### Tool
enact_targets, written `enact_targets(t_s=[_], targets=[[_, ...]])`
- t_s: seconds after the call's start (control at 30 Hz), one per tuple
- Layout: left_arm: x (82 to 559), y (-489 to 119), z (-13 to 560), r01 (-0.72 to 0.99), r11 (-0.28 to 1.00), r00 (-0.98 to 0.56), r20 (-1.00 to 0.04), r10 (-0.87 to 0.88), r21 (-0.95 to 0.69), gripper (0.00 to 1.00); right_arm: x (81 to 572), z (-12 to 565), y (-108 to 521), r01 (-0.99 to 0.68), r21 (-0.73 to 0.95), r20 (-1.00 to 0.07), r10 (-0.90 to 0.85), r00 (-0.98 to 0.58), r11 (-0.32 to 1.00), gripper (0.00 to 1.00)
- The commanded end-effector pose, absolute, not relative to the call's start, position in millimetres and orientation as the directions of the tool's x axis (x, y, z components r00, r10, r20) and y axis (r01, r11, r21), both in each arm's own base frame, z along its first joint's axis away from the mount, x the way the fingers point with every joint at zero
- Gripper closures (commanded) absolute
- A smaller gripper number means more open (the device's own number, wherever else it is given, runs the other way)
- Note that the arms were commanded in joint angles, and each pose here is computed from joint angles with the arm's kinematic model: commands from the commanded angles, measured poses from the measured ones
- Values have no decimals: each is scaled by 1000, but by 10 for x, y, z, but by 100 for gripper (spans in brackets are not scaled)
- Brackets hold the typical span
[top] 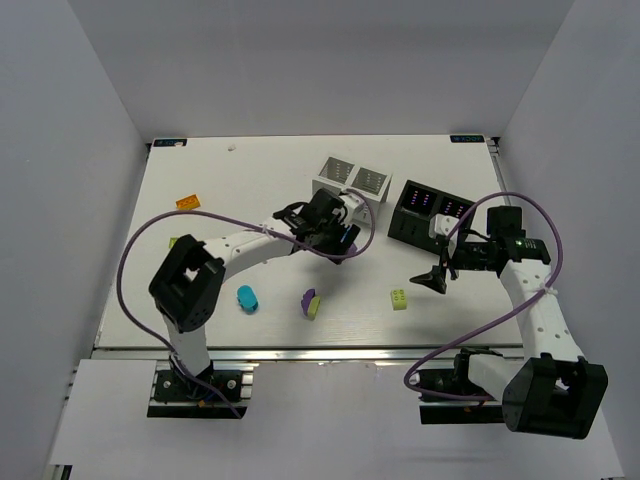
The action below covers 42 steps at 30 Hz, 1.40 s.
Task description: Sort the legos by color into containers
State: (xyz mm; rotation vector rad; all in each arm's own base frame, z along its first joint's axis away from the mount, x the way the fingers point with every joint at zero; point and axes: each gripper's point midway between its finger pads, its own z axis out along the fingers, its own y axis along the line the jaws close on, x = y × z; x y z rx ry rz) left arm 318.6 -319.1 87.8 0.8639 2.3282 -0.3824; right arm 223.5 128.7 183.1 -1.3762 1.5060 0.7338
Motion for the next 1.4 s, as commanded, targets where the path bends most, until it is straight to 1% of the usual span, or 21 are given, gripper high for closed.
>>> enact_targets(t_s=[0.0,0.17,0.4,0.53,0.63,0.73,0.77,0.8,0.87,0.9,0.93,0.97,1.03,1.07,1.13,1.17,1.2,1.23,1.27,1.3,1.37], targets=[[3260,-3320,947,750,662,-506,-649,568,-5,23,2221,1895,1323,-967,-161,-923,-377,77,197,11],[3374,-3392,794,770,637,-485,-628,608,22,22,2230,1884,1326,-968,-148,-926,-372,65,200,11],[3450,-3542,634,795,607,-480,-608,632,4,23,2248,1862,1324,-969,-138,-926,-373,52,206,11],[3466,-3559,571,798,602,-481,-596,643,4,29,2264,1860,1314,-967,-136,-925,-376,47,214,11],[3465,-3535,523,795,606,-488,-583,649,10,36,2279,1865,1313,-966,-137,-926,-376,46,219,11],[3476,-3531,535,792,610,-488,-585,648,14,50,2293,1890,1316,-965,-137,-927,-371,46,222,11],[3483,-3550,586,789,614,-488,-597,637,9,60,2298,1899,1318,-965,-137,-928,-369,46,224,11],[3485,-3562,623,788,615,-487,-606,629,5,64,2300,1911,1319,-965,-136,-929,-367,45,225,11],[3483,-3610,793,785,620,-483,-640,597,-13,70,2312,1954,1325,-964,-134,-932,-359,44,231,11],[3467,-3658,872,789,613,-476,-661,579,-31,75,2333,1980,1323,-961,-140,-933,-358,47,237,12],[3460,-3685,956,790,612,-474,-679,561,-47,77,2362,2001,1320,-958,-135,-934,-354,38,252,13],[3438,-3717,1129,788,612,-471,-707,528,-68,79,2429,2050,1310,-949,-110,-940,-340,2,297,14],[3385,-3837,1356,803,584,-459,-750,476,-121,82,2487,2113,1301,-939,-103,-945,-328,-11,329,19],[3363,-3880,1471,794,588,-474,-765,437,-157,83,2494,2147,1300,-930,-67,-949,-310,-52,361,22],[3324,-3973,1776,800,564,-465,-806,366,-206,85,2589,2262,1292,-915,-93,-956,-292,-29,393,32],[3333,-4016,1893,803,555,-454,-826,336,-216,86,2605,2290,1280,-900,-57,-959,-273,-70,431,38],[3313,-4056,2058,804,543,-454,-840,298,-242,86,2685,2368,1263,-886,-86,-963,-267,-44,456,59],[3311,-4083,2144,806,535,-450,-849,277,-252,86,2726,2402,1245,-872,-82,-965,-258,-52,483,76],[3330,-4131,2249,810,525,-438,-864,248,-260,86,2772,2436,1204,-841,-54,-967,-239,-91,538,89],[3349,-4175,2381,815,513,-429,-877,218,-271,86,2844,2510,1176,-821,-76,-971,-230,-68,566,100],[3362,-4294,2566,817,483,-430,-891,148,-314,86,2924,2575,1105,-775,-85,-973,-219,-71,626,100]])
